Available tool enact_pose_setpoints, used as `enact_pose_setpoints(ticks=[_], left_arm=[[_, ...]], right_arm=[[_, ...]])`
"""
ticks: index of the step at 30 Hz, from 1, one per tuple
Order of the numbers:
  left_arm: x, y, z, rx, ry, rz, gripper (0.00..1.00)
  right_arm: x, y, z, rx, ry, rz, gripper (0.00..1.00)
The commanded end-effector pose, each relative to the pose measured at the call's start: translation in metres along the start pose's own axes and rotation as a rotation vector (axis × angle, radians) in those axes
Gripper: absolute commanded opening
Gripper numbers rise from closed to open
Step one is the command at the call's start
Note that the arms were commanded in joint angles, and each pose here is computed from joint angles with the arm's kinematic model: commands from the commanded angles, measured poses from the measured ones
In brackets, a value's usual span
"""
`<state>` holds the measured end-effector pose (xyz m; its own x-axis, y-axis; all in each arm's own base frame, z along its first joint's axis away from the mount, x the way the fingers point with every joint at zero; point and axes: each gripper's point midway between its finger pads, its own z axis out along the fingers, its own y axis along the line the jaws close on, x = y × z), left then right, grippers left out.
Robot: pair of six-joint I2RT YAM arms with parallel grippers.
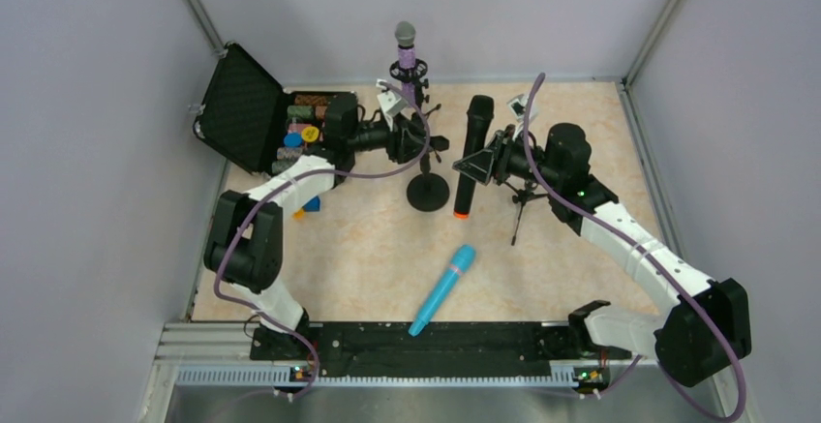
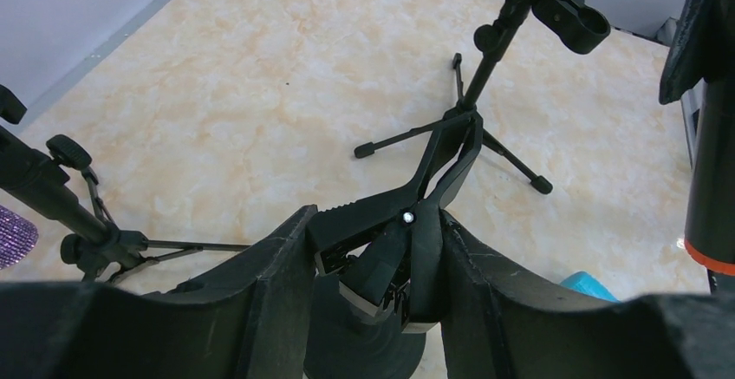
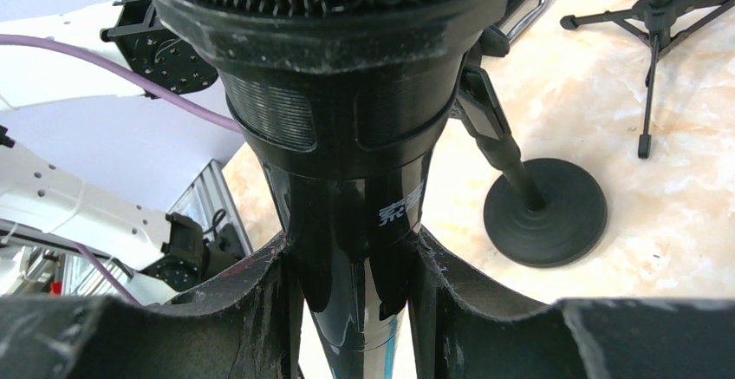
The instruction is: Attach the microphones to the stand
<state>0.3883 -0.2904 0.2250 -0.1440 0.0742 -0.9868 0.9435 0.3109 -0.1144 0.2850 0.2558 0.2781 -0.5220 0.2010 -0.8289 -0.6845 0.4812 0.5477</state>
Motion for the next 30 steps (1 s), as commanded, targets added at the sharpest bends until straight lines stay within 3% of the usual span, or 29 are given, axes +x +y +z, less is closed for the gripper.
enact_pose_setpoints(ticks=[1, 13, 22, 27, 30], left_arm=[[-0.028, -0.018, -0.013, 0.014, -0.063, 0.069, 0.21], [-0.025, -0.052, -0.041, -0.194, -0.021, 0.067, 0.0], [-0.013, -0.077, -0.045, -0.374, -0.004, 0.043, 0.0], [-0.006, -0.082, -0.04, -0.395, 0.015, -0.002, 0.0], [-0.006, -0.084, -0.038, -0.389, 0.007, -0.006, 0.15]], right_arm=[[-0.03, 0.021, -0.003, -0.079, -0.084, -0.099, 0.0], [-0.03, 0.027, -0.004, -0.117, -0.098, -0.133, 0.0], [-0.029, 0.026, -0.003, -0.117, -0.099, -0.14, 0.0], [-0.029, 0.025, -0.003, -0.114, -0.098, -0.138, 0.0], [-0.029, 0.025, -0.004, -0.112, -0.096, -0.136, 0.0]])
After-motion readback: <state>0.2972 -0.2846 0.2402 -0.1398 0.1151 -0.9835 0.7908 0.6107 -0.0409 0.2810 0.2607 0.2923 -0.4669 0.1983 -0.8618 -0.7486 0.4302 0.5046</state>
